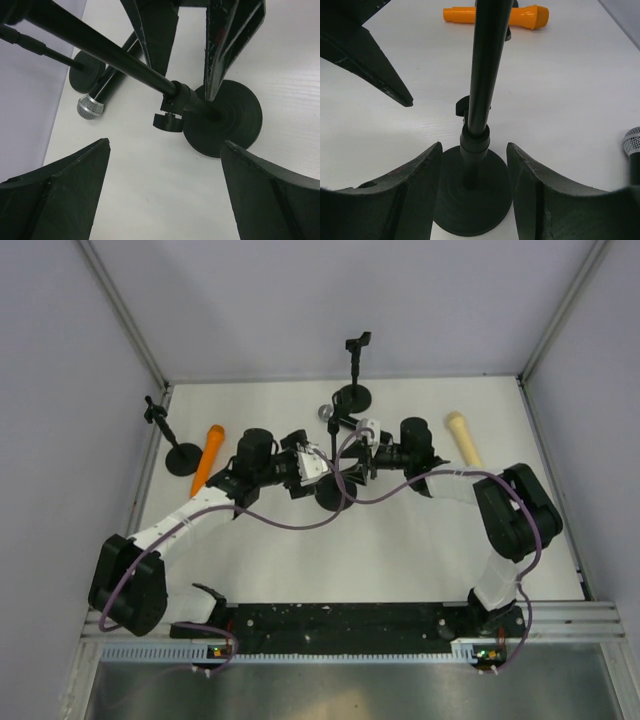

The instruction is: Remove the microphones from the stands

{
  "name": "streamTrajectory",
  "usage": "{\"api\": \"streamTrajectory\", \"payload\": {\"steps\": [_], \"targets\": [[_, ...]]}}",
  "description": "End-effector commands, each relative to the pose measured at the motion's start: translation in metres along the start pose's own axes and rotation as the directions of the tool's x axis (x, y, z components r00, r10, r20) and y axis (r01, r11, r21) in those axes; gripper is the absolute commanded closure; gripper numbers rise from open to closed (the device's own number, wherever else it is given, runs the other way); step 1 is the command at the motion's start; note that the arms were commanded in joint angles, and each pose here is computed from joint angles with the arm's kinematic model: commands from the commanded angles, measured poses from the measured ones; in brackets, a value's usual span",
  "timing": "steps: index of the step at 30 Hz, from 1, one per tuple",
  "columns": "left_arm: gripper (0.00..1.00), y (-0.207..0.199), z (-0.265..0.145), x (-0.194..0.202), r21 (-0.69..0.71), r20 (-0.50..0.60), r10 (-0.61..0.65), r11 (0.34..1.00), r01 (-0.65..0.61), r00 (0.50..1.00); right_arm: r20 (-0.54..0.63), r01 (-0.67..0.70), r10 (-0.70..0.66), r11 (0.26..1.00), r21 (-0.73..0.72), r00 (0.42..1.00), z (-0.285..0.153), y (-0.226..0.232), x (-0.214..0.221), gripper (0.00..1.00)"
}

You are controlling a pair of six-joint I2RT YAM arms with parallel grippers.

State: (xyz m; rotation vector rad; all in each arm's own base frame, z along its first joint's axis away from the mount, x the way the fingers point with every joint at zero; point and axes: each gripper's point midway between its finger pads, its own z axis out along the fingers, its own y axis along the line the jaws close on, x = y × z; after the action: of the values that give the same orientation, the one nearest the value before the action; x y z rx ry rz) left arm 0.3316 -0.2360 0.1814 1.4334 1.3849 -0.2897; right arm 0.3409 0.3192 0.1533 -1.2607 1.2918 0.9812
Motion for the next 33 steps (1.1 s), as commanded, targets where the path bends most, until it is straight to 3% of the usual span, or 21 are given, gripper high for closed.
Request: {"api": "streamTrajectory", "payload": {"steps": [1, 6, 15, 20, 26, 33], "targets": [[0.05, 0.011, 0.009, -0.016, -0.076, 0.078, 0.011, 0.997, -0.005, 0.997, 0.062, 0.018, -0.017, 1.000, -0.024, 0.998, 0.006, 0.006, -0.008, 0.48], [0.12, 0.020, 0.011, -0.017, -0.154, 0.110, 0.003, 0.988, 0.014, 0.994, 0.090, -0.044, 0.046, 0.999, -0.022, 0.995, 0.012, 0.010, -0.006, 0.52], [0.32, 0.012, 0.013, -0.012, -0.123, 0.094, 0.017, 0.992, -0.006, 0.995, 0.103, -0.044, 0.047, 0.999, -0.031, 0.994, 0.024, 0.020, -0.010, 0.61], [0.28, -0.004, 0.007, -0.019, -0.046, 0.114, 0.011, 0.999, -0.006, 0.993, 0.092, -0.064, 0.067, 0.997, -0.031, 0.994, 0.026, 0.019, -0.004, 0.75], [0.17, -0.021, -0.004, -0.022, 0.031, 0.119, 0.032, 0.999, -0.036, 0.992, 0.101, -0.063, 0.067, 0.997, -0.041, 0.993, 0.023, 0.021, -0.012, 1.00], [0.17, -0.023, -0.018, -0.024, 0.047, 0.096, 0.093, 0.994, -0.098, 0.991, 0.122, -0.226, 0.255, 0.950, -0.214, 0.959, 0.007, 0.034, -0.056, 1.00]]}}
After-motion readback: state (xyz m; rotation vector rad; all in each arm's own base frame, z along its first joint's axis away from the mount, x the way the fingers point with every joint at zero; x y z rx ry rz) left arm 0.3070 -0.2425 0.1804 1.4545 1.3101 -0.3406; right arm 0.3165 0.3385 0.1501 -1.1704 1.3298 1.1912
